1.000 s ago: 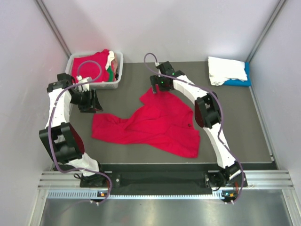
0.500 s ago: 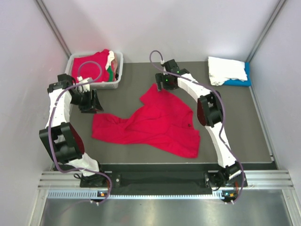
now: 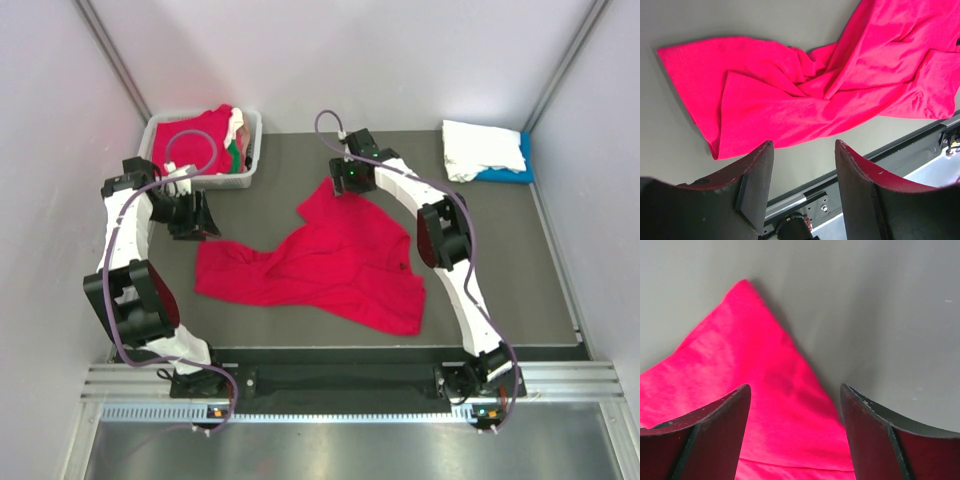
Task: Fold and stack the t-shirts
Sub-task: Flatten the tshirt out
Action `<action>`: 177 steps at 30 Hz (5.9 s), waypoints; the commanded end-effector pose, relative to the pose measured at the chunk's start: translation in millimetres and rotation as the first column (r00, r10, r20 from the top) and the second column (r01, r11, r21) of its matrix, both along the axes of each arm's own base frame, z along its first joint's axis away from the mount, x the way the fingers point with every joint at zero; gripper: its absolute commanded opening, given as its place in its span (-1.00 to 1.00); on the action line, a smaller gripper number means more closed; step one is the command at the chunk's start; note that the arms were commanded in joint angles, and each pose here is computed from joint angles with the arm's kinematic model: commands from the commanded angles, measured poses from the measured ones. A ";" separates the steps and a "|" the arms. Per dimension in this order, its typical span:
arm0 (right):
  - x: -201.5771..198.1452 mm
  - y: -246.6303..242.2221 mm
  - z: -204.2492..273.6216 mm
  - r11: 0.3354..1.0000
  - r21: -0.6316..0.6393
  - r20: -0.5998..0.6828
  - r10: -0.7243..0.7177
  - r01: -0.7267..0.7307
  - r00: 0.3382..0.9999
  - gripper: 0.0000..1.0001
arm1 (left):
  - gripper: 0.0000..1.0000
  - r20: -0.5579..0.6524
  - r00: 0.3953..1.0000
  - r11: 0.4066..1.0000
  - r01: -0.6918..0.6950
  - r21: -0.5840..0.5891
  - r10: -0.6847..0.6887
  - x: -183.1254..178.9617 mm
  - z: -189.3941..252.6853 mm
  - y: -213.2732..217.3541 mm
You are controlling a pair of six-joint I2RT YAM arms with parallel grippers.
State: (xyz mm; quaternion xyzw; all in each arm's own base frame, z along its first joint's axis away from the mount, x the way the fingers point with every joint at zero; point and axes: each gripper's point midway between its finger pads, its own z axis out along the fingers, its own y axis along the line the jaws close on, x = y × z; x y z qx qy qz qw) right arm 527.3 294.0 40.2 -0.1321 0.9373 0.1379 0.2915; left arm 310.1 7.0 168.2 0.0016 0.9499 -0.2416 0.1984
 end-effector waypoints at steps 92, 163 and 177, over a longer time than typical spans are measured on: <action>6.6 -88.3 68.3 0.984 0.087 0.152 -0.170 0.158 0.974 -1.00 | 0.08 -0.298 0.947 0.951 0.196 0.240 -0.120 27.9 -112.6 -44.6; -6.0 -58.2 71.2 0.991 0.093 0.146 -0.112 0.099 0.983 -1.00 | -0.02 0.211 0.968 0.855 0.008 0.518 -0.138 119.0 -121.0 -64.3; -14.6 -63.3 70.2 0.992 0.083 0.150 -0.108 0.097 0.983 -1.00 | -0.02 0.167 0.983 0.880 -0.015 0.474 -0.074 129.5 -133.9 -53.5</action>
